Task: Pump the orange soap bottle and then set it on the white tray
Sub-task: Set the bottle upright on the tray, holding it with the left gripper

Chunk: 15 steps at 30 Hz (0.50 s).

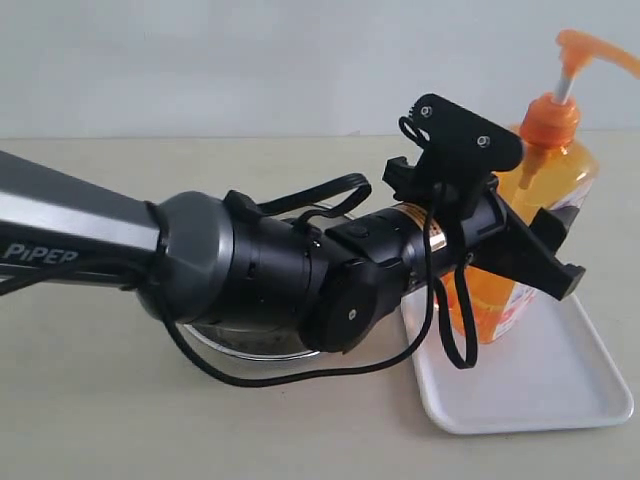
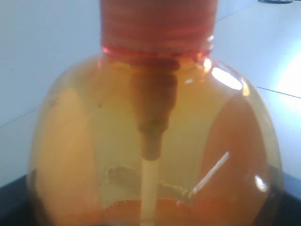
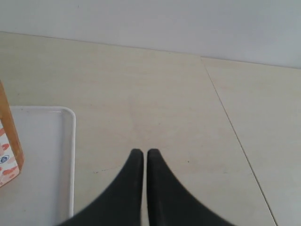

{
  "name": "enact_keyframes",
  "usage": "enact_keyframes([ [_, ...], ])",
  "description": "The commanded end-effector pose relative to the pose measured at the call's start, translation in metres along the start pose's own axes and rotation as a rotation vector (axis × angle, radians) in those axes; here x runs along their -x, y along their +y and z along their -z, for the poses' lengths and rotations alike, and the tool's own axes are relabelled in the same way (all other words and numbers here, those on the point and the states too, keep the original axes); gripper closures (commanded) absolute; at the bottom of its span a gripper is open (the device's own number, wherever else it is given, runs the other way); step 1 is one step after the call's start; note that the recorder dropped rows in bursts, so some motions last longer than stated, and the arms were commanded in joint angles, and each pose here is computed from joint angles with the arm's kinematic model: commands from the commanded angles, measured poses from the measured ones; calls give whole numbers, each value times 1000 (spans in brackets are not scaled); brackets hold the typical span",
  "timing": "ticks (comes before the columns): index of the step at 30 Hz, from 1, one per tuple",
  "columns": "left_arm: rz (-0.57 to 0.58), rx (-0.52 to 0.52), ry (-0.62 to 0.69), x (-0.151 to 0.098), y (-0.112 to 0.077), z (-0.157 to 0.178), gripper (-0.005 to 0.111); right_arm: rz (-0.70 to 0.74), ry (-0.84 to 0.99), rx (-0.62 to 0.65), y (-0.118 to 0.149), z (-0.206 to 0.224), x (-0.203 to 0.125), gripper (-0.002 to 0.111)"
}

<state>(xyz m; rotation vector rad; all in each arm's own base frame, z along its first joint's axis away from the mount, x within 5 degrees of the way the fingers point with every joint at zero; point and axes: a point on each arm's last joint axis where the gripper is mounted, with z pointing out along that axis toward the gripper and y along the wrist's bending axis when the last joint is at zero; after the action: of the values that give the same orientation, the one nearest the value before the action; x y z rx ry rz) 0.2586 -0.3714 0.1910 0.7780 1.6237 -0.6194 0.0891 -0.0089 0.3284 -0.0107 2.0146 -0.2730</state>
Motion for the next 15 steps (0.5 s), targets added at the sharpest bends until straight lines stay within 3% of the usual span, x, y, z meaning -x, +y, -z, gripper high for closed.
enact_keyframes([
  [1,1,5,-122,23,0,3,102,11,-2,2,1,-1,-1,109],
  [15,-6,3,-91,9,-1,-3,102,16,-2,2,1,-1,-1,109],
])
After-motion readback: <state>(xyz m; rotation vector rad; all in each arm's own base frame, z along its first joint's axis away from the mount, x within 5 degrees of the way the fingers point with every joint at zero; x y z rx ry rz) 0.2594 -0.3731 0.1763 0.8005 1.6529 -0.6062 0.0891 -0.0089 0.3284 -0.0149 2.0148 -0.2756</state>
